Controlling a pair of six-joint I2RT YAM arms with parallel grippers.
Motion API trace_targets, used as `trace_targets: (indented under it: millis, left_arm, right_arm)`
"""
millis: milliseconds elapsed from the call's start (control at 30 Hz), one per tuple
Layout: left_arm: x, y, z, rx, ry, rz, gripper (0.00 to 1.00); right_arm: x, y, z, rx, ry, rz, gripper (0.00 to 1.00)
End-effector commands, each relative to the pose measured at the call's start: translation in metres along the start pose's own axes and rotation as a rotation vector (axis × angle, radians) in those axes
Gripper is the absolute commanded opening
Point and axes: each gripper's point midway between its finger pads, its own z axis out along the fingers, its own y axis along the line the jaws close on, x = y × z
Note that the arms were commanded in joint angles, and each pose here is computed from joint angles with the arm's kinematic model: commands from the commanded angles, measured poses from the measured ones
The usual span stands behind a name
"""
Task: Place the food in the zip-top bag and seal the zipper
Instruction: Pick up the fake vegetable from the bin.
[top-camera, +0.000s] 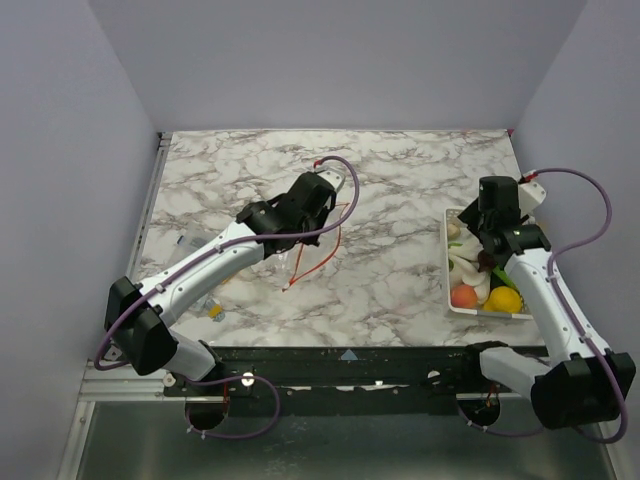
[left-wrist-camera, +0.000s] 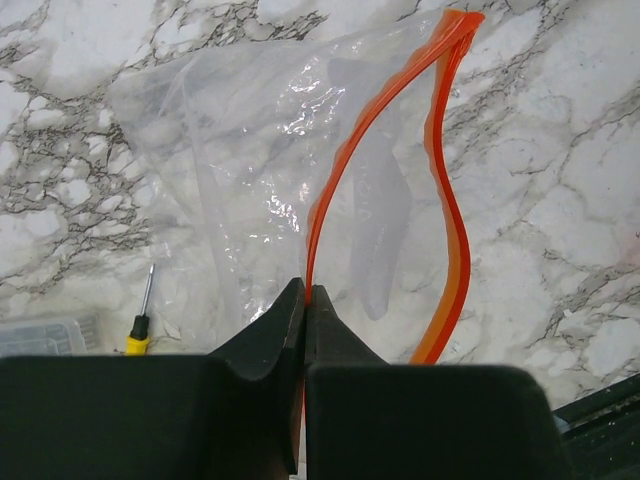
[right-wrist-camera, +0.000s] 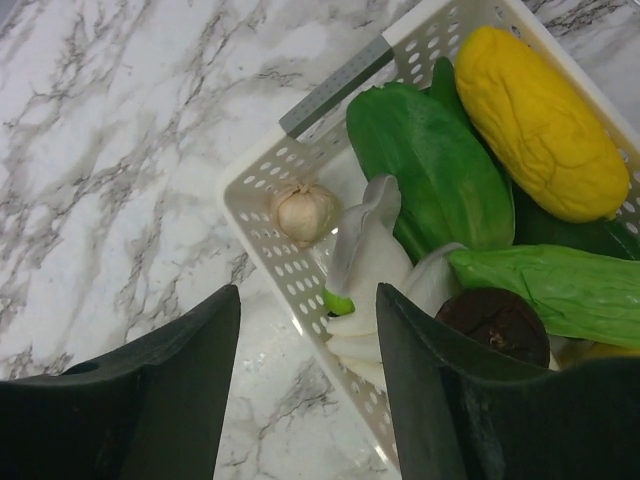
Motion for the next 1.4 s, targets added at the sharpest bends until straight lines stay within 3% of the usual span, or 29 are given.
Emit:
trace_targets:
  millis: [0, 133, 233, 367, 733, 1067, 1367]
  left_arm:
    - [-0.003, -0.011, -0.009, 0.05, -0.026, -0.003, 0.0]
    - [-0.001, -0.013, -0.01, 0.053, -0.023, 0.005, 0.0]
    - [-0.001, -0.016, -0.012, 0.064, -0.029, 0.006, 0.0]
    - [0.003, -0.017, -0.014, 0.063, -0.01, -0.01, 0.0]
    - [0.015, -0.018, -0.007, 0.065, 0.05, 0.011, 0.0]
    - [0.027, -0.019, 0.007, 0.058, 0.077, 0.041, 0.0]
    - [0.035, -0.028, 0.011, 0.107, 0.099, 0.03, 0.0]
  right_arm:
    - [-0.008, -0.007, 0.019, 0.078, 0.009, -0.009, 0.61]
    - [-0.022, -0.019, 0.035, 0.171, -0.029, -0.012, 0.63]
    - [-0.024, -0.028, 0.048, 0.162, 0.019, 0.032, 0.64]
    - [-0.025, -0.036, 0.055, 0.205, 0.029, -0.015, 0.73]
    - [-0.006, -0.058, 0.079, 0.226, 0.135, -0.078, 0.81]
    - [0.002, -0.066, 0.106, 0.215, 0.214, -0.135, 0.78]
    - [0.013, -0.066, 0.125, 0.206, 0.235, -0.153, 0.63]
